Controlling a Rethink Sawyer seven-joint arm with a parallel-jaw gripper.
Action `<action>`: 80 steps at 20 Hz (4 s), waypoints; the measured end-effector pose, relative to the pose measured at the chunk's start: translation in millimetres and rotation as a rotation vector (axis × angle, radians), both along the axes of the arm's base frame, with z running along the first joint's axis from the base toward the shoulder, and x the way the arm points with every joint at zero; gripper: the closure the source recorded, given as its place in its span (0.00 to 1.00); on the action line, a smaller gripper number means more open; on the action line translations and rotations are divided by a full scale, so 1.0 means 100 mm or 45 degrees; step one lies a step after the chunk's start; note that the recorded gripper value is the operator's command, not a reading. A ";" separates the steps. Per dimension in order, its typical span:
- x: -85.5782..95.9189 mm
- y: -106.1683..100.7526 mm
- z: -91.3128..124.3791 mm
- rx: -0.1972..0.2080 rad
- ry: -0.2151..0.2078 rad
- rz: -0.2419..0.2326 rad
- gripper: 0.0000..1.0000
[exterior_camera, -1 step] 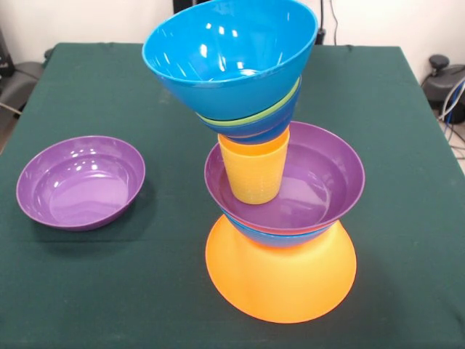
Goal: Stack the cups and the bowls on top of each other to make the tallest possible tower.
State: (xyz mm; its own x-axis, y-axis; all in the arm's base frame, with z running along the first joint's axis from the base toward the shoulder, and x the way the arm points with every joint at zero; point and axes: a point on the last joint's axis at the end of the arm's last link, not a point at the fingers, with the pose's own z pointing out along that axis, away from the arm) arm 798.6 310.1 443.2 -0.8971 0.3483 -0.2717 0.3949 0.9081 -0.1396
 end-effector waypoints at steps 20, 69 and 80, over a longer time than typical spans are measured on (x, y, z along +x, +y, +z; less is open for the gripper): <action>0.33 -0.31 -0.04 0.053 0.069 0.124 1.00; 0.82 -0.83 -0.61 0.129 0.189 0.118 1.00; 0.93 -0.89 -0.64 0.154 0.213 0.156 1.00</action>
State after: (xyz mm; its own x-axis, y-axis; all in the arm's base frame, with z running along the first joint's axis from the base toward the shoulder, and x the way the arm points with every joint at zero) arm 891.5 220.7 379.6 -0.9636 0.2553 -0.0790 0.2615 0.9618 -0.0813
